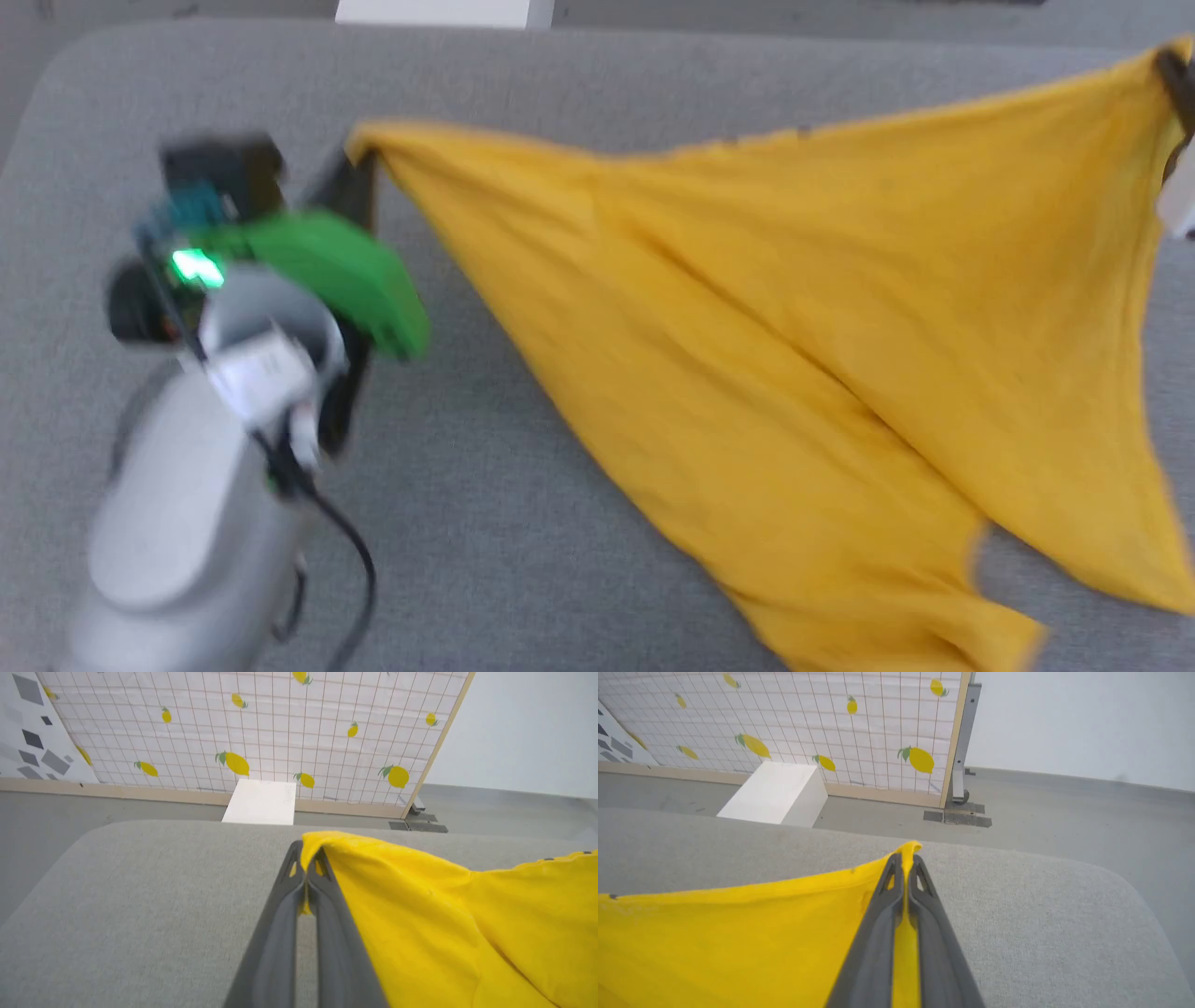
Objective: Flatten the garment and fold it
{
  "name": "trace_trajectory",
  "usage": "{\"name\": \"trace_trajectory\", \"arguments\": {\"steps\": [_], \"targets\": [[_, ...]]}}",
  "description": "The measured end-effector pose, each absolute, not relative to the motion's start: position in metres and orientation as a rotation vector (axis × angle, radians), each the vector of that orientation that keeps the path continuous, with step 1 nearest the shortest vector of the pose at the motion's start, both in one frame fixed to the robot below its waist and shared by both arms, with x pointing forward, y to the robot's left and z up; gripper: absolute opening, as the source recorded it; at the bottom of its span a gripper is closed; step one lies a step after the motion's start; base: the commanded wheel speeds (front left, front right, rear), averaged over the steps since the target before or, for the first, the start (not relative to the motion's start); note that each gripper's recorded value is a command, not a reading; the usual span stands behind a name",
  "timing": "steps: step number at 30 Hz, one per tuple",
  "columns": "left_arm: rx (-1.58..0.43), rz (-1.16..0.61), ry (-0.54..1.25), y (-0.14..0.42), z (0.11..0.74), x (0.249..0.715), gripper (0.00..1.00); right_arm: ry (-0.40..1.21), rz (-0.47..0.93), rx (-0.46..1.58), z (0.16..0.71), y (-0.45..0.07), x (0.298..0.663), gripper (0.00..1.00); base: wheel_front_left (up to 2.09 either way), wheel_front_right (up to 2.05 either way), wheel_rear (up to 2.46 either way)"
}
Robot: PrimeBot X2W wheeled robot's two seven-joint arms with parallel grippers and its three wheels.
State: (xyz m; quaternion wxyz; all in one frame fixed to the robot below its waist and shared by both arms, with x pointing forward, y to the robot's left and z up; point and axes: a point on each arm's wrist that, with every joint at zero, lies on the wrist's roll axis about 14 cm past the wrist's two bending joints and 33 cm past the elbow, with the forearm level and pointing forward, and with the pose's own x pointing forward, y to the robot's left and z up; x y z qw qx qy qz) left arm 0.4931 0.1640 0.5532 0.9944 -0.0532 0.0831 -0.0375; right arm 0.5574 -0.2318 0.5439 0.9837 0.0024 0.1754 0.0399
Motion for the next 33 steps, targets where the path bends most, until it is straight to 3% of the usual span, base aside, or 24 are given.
{"name": "trace_trajectory", "arguments": {"steps": [8, 21, 27, 33], "targets": [[0.052, -0.068, -0.071, 0.173, 0.675, 0.529, 0.00, 0.081, 0.054, -0.030, 0.658, -0.234, 0.553, 0.00, 0.00, 0.00, 0.00], [0.145, -0.045, -0.260, 0.173, 0.812, 0.515, 0.00, -0.062, 0.046, -0.100, 0.754, -0.229, 0.512, 0.00, 0.00, 0.00, 0.00], [0.156, -0.038, -0.311, 0.168, 0.851, 0.504, 0.00, -0.085, 0.034, -0.107, 0.780, -0.235, 0.493, 0.00, 0.00, 0.00, 0.00], [0.108, -0.072, -0.232, 0.157, 0.841, 0.517, 0.00, -0.039, 0.031, -0.098, 0.779, -0.241, 0.495, 0.00, 0.00, 0.00, 0.00]]}}
